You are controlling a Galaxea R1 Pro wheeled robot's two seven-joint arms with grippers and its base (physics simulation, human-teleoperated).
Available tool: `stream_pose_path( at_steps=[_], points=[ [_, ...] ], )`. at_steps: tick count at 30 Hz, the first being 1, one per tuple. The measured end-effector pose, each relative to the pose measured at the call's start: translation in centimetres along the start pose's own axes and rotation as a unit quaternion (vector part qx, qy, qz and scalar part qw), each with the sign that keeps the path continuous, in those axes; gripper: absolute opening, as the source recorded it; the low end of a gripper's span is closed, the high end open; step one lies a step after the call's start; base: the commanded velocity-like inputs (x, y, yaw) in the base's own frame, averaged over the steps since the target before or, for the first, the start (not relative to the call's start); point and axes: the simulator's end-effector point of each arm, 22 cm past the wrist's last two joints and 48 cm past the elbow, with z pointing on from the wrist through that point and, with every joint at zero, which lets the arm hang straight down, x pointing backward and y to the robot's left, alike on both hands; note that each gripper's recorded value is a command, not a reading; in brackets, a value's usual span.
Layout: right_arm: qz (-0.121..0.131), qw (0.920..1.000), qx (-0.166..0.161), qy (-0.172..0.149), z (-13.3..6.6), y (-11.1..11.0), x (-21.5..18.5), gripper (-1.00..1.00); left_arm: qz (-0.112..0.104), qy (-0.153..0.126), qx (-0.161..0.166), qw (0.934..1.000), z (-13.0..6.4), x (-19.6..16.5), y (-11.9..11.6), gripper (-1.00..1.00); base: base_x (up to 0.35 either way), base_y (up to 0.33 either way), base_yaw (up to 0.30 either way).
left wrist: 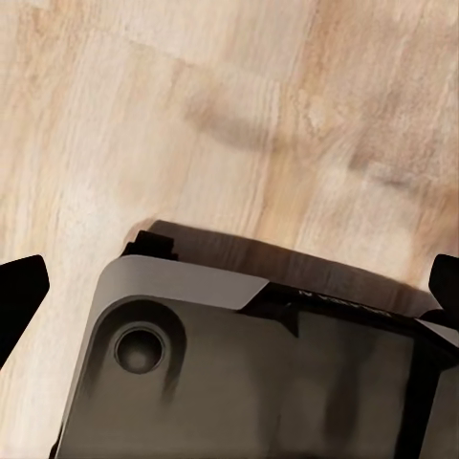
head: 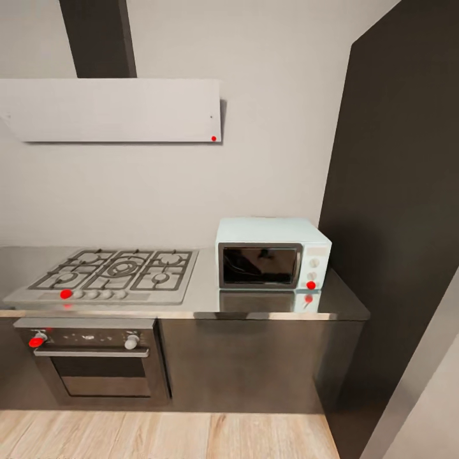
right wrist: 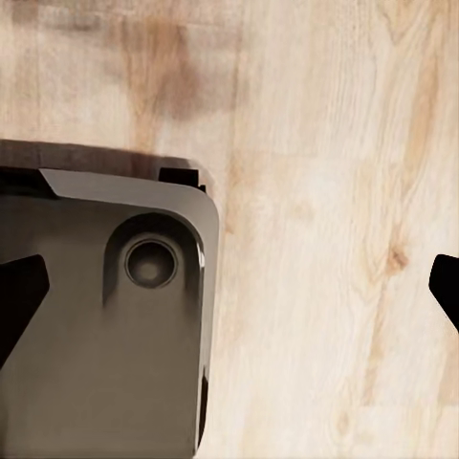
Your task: In the kitchen, take the popcorn bag from the countertop, put it into the microwave, and heat it until the popcorn is cooked so the cooked popcorn ends up inside the bag.
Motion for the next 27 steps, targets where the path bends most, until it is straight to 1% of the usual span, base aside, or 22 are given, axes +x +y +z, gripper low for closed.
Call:
stream_pose_path(
  at_steps=[9, 27],
  points=[
    [-0.004, 1.0000, 0.001, -0.001, 0.01, -0.20, -0.05, 1.00, 0.000, 0.000, 0.000, 1.0000, 0.01, 0.00, -0.09, 1.00, 0.000, -0.012, 0.001],
    [-0.007, 1.0000, 0.000, 0.000, 0.01, -0.19, 0.00, 1.00, 0.000, 0.000, 0.001, 1.0000, 0.01, 0.04, -0.21, 1.00, 0.000, -0.272, 0.000]
  ],
)
